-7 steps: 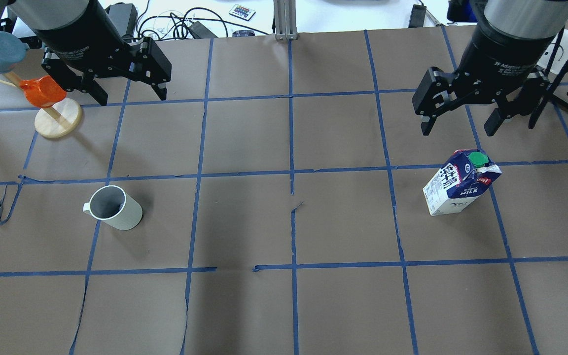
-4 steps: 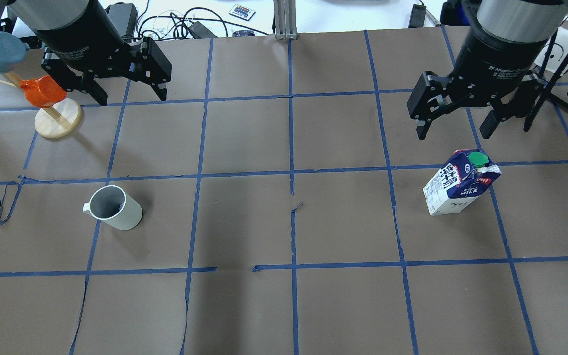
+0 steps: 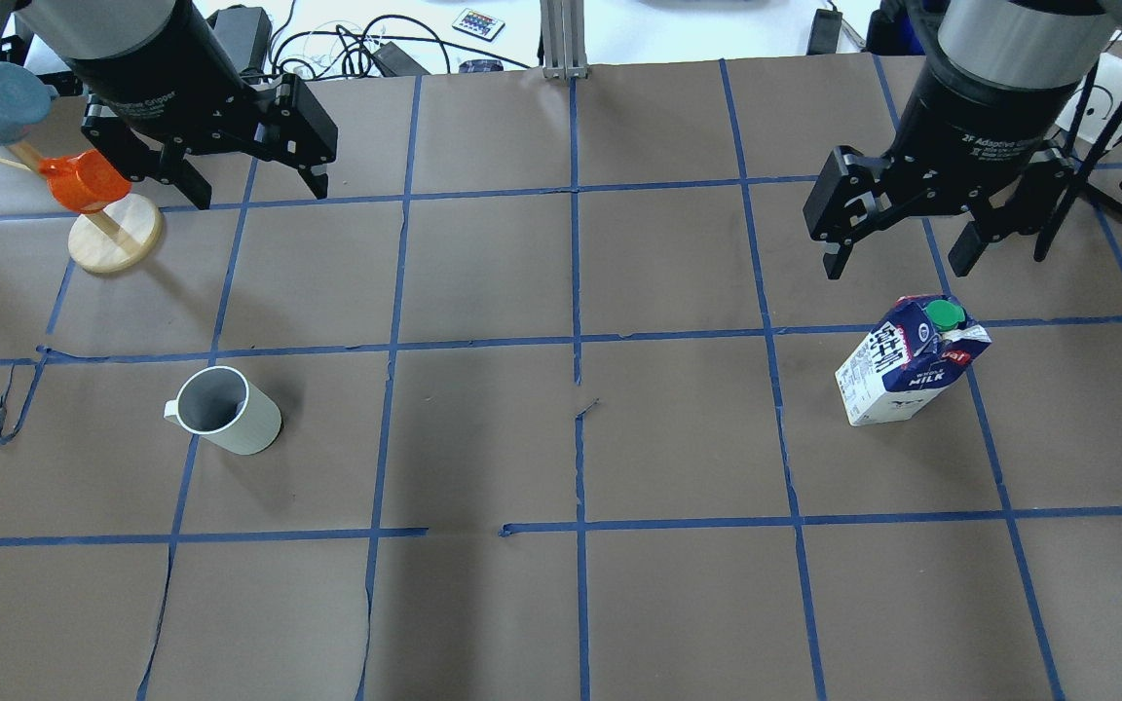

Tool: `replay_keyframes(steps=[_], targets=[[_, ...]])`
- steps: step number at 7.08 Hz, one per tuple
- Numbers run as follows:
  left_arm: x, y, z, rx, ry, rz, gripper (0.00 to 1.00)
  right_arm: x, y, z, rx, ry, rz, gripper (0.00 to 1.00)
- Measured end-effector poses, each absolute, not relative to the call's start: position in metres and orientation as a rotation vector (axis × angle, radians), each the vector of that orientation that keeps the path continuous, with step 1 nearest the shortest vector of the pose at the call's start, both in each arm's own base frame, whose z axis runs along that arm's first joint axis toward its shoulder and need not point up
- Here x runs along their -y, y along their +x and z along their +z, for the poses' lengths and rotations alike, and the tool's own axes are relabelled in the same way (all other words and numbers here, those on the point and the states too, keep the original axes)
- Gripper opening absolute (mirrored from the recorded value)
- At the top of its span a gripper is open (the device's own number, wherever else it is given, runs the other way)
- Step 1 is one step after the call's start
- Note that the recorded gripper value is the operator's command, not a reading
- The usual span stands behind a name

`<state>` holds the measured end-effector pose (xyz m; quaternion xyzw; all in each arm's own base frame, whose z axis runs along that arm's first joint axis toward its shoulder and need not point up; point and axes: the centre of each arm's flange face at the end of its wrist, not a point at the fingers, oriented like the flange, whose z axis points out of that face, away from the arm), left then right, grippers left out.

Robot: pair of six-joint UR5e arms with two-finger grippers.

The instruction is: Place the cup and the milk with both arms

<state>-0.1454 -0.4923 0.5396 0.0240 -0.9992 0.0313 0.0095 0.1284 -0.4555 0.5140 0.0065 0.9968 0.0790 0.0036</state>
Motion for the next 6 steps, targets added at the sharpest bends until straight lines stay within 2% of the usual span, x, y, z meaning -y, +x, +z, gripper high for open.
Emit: replay_keyframes(steps=[6], targets=[[0.4912,-0.145,0.5389,3.122,0.074,0.085,1.0,0.4591,0.1274,0.5098,-3.126,0.01,0.26,1.0]])
